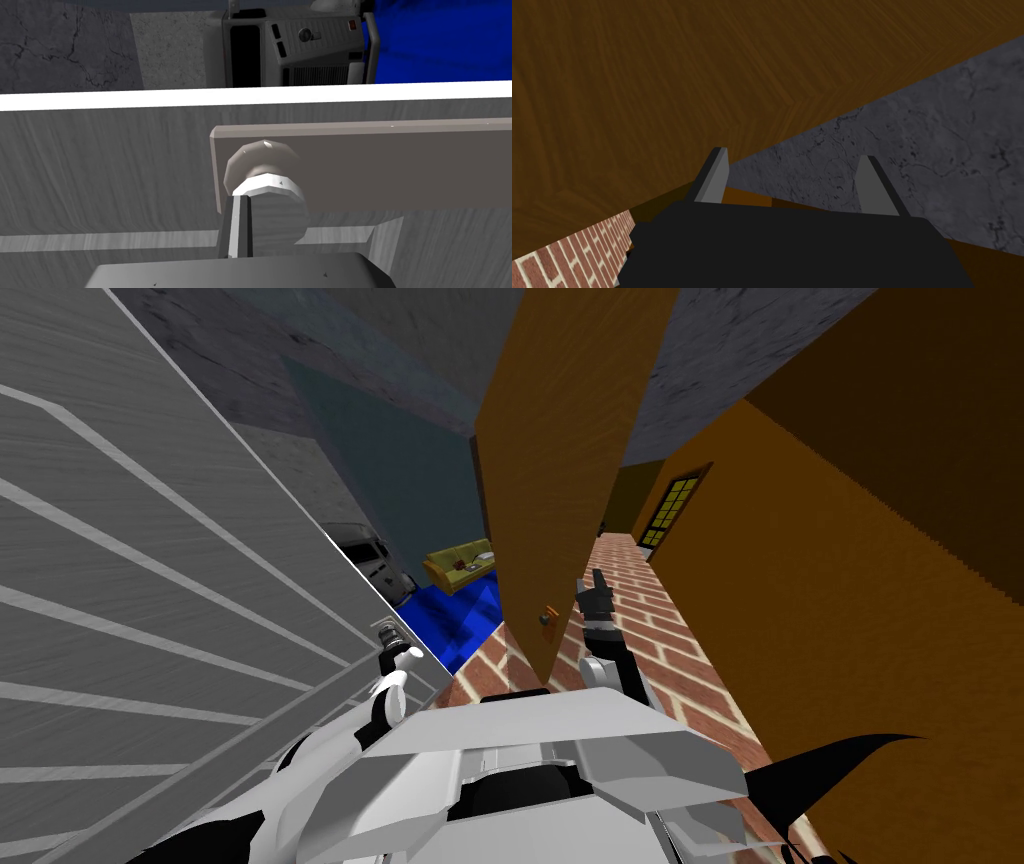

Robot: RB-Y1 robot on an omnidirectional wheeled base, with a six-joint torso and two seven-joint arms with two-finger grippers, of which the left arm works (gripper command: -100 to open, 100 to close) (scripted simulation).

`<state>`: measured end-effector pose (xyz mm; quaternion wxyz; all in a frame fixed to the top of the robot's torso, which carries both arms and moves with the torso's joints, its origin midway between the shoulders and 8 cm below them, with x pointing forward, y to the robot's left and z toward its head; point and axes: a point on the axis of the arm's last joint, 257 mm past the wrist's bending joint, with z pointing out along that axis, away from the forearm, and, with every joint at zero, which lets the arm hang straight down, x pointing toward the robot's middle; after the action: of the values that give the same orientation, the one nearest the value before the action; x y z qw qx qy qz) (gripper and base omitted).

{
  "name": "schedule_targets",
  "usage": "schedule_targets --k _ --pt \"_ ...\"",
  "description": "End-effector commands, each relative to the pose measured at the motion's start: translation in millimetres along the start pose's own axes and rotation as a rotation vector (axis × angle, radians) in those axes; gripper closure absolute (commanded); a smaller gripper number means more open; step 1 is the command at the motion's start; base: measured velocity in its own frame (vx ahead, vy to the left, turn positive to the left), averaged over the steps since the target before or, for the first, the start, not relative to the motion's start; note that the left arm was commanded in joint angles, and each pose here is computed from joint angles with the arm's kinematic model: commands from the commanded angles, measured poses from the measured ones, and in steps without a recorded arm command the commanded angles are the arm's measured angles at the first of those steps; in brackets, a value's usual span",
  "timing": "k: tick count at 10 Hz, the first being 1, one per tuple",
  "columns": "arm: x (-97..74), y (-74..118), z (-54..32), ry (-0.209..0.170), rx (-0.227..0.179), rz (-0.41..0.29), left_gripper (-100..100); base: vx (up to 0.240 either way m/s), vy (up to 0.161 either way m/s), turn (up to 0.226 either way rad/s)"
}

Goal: Pull the door open

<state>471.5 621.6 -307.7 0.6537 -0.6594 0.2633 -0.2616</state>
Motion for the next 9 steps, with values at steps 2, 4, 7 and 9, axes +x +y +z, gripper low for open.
schedule_targets --k 2,4,7,9 --pt "-0.5 -1.2 0.7 -0.001 0.002 0.0 100 0.0 0.0 0.0" --pt "1.4 -3.7 2.7 0.001 0.003 0.0 -100 -0.105 -0.126 0.023" --pt "3.1 -8.3 6.2 0.002 0.006 0.0 -100 -0.151 -0.158 0.035" --pt "4.1 -11.1 8.3 0.002 0.008 0.001 -100 -0.136 -0.14 0.026"
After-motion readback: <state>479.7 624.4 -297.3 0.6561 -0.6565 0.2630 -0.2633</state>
